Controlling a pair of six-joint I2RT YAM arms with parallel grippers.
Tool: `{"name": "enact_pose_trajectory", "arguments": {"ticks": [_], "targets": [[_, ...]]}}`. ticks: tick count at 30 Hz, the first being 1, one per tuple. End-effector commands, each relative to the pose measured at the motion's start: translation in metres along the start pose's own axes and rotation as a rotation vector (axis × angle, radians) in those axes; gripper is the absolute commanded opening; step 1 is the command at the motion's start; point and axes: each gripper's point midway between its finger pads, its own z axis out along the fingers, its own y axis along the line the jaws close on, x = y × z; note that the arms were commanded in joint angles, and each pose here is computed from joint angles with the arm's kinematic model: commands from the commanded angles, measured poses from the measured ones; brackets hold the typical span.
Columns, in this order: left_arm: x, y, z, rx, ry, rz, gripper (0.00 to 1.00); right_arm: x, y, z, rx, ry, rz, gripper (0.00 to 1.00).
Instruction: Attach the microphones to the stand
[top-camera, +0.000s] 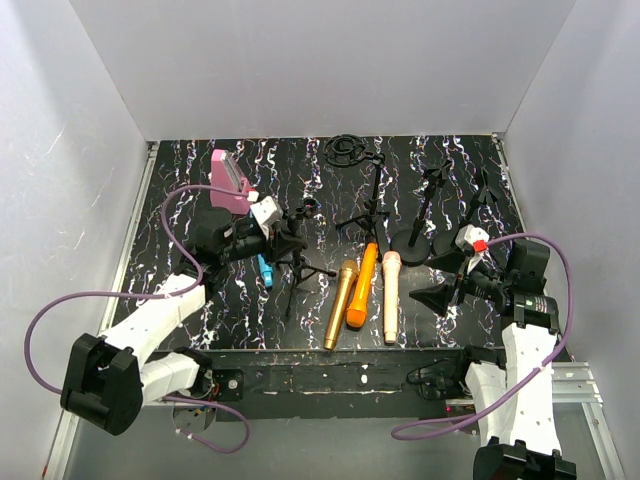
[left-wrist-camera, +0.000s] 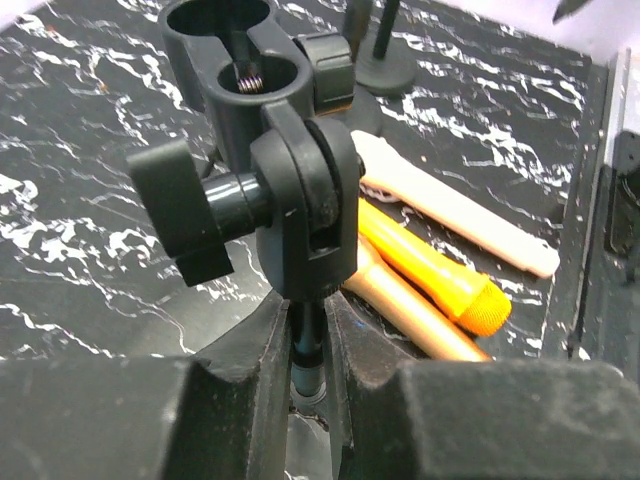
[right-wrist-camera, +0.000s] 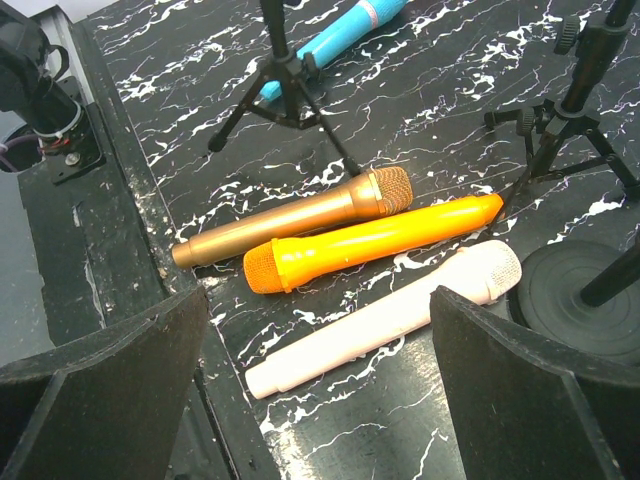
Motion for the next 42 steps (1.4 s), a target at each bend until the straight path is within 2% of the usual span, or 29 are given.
{"name": "enact_pose_trajectory", "arguments": {"ticks": [1, 4, 5, 8, 11, 18, 20, 30, 34, 42], "targets": [[0.0, -0.014, -0.008, 0.058, 0.014, 0.056, 0.0, -0.001, 0.003, 0.0, -0.016, -0.013, -0.015, 0.98], [0.008, -0.015, -0.01, 0.056, 0.04, 0.039, 0.0, -0.001, 0.004, 0.0, -0.016, -0.013, -0.016, 0.98], [0.008, -0.015, -0.012, 0.047, 0.042, 0.045, 0.03, 0.0, 0.003, 0.0, -0.015, -0.012, -0.018, 0.98], [0.011, -0.016, -0.018, 0.023, 0.052, 0.047, 0.26, 0.0, 0.003, 0.0, -0.014, -0.011, -0.015, 0.98], [0.01, -0.016, -0.026, -0.008, 0.056, 0.057, 0.45, 0.0, 0.003, 0.0, -0.014, -0.011, -0.018, 0.98], [0.0, -0.021, -0.042, -0.064, 0.022, 0.06, 0.68, 0.0, 0.004, 0.0, -0.017, -0.012, -0.018, 0.98], [0.001, -0.025, -0.049, -0.077, 0.037, 0.034, 0.98, 0.001, 0.004, 0.0, -0.015, -0.011, -0.019, 0.98], [-0.056, -0.05, -0.093, -0.156, -0.026, -0.024, 0.98, 0.002, 0.003, 0.0, -0.01, -0.007, -0.027, 0.98], [-0.084, -0.055, -0.107, -0.213, -0.075, -0.127, 0.98, 0.002, 0.003, -0.001, -0.007, -0.007, -0.033, 0.98], [-0.141, -0.035, -0.125, -0.385, -0.174, -0.248, 0.98, 0.002, 0.003, -0.001, -0.005, -0.004, -0.035, 0.98]]}}
